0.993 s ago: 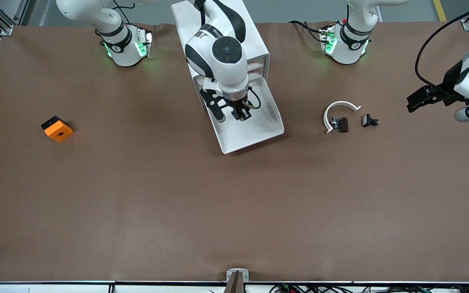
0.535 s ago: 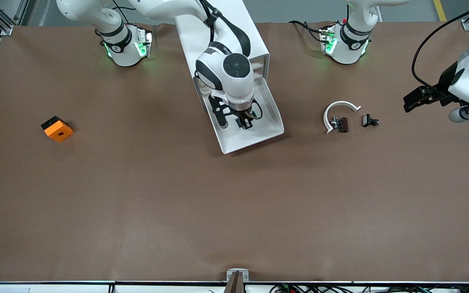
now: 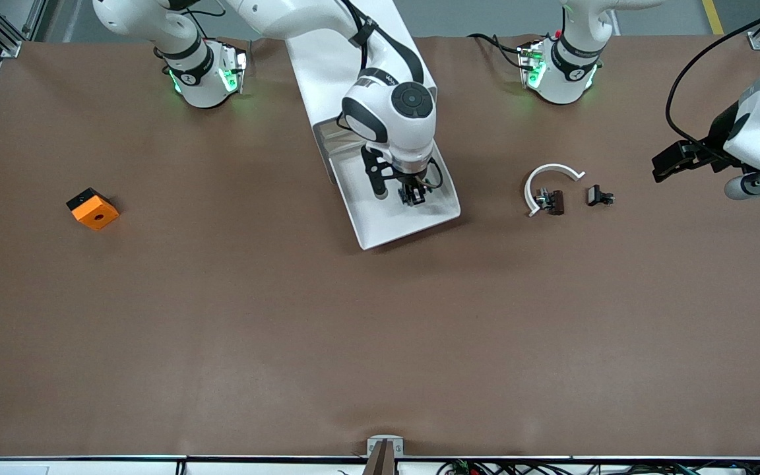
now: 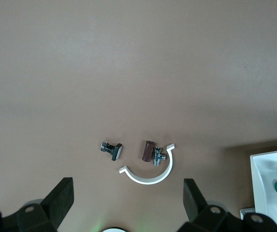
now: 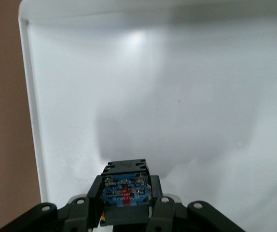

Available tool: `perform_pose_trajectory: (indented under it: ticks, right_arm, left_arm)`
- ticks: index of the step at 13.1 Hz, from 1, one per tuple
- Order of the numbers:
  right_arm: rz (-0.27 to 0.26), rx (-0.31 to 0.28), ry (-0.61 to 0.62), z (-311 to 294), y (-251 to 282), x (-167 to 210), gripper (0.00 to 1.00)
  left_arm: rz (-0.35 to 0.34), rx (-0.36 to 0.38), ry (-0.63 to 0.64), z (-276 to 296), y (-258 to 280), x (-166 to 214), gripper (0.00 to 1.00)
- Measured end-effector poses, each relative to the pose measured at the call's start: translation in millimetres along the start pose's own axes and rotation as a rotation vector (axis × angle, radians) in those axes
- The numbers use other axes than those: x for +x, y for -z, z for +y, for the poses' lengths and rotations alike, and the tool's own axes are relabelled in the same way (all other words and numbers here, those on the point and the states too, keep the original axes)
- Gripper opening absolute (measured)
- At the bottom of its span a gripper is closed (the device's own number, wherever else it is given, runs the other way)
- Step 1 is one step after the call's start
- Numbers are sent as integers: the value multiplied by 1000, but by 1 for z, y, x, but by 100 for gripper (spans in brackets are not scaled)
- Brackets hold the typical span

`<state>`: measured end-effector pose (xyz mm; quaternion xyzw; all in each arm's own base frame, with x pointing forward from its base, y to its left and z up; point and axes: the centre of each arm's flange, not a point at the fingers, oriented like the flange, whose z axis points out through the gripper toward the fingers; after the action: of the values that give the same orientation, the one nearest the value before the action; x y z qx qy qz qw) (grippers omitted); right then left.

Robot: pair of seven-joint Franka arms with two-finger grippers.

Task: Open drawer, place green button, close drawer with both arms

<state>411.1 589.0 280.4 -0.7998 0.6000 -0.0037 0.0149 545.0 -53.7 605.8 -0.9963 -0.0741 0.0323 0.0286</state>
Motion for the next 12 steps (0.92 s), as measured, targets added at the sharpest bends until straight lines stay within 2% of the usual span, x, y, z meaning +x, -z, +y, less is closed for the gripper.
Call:
perform_pose_trajectory:
  ticks: [12]
  right_arm:
    - [-2,37,-74,-19,-18,-22,42]
  left_arm:
    - [15,-2,-35,20,-9,2,100]
